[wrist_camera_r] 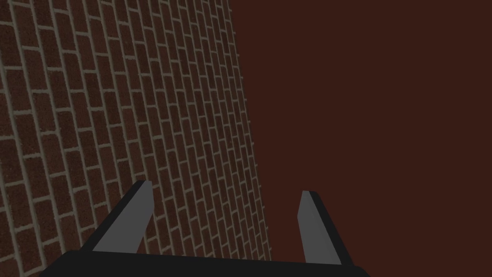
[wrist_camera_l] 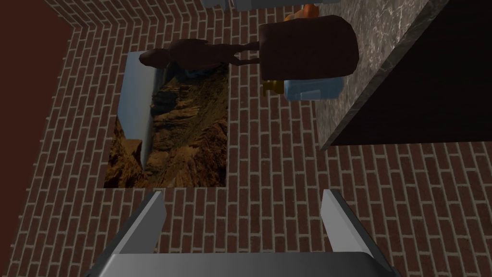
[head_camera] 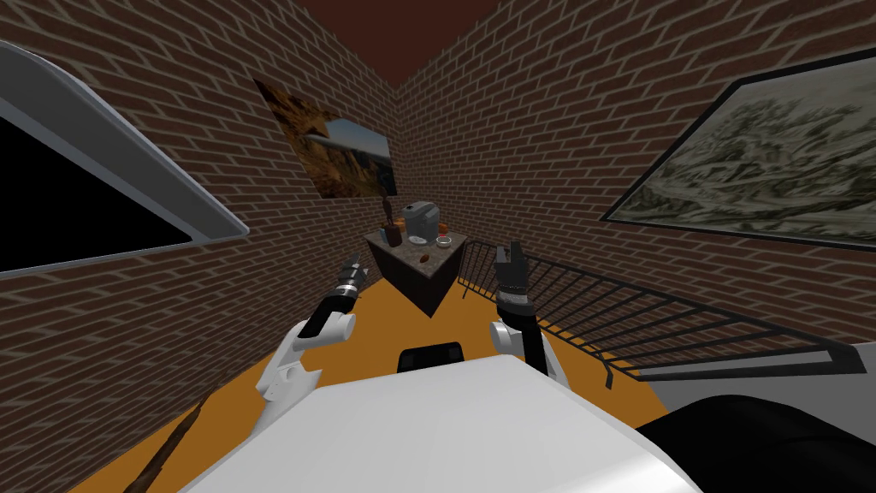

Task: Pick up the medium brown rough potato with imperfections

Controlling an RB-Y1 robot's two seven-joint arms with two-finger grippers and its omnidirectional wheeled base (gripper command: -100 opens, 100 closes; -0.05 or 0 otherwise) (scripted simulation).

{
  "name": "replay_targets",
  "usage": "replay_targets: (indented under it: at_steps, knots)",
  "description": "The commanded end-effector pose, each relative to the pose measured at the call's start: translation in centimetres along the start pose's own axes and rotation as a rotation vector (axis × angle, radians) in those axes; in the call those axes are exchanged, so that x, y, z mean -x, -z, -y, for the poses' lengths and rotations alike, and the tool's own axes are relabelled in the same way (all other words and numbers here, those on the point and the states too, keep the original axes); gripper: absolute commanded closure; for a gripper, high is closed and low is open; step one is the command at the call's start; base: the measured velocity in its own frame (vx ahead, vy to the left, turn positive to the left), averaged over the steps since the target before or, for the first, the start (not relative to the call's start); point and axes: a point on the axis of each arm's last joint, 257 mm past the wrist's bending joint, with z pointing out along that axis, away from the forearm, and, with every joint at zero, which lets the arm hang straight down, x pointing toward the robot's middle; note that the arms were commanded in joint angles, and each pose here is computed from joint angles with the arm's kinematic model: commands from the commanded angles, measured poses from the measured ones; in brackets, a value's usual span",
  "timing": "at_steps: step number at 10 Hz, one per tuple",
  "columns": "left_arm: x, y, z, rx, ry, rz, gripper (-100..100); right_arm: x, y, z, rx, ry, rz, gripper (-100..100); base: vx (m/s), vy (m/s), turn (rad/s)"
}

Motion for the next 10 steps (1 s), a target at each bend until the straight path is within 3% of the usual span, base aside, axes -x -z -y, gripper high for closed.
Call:
replay_targets:
  at_steps: [1,6,7,9,10]
  knots:
    - [0.0,-0.5,-0.9,0.041,0.012,0.006,-100,0.0,0.0,0.0,0.0,0.0,0.0,0,-0.044,-0.025,0.012]
    - [0.0,-2.1,-3.5,0.158,0.059,0.024,-100,0.0,0.0,0.0,0.0,0.0,0.0,0,-0.028,-0.022,0.008]
    - [-0.3,-3.0,-3.4,0.171,0.086,0.023,-100,0.0,0.0,0.0,0.0,0.0,0.0,0,-0.02,-0.039,0.008]
    - [-0.1,-2.8,-4.5,0.211,0.086,0.032,-100,0.0,0.0,0.0,0.0,0.0,0.0,0,-0.008,-0.026,0.001]
    - [-0.5,-3.6,-4.7,0.234,0.116,0.033,-100,0.0,0.0,0.0,0.0,0.0,0.0,0,-0.001,-0.026,0.004]
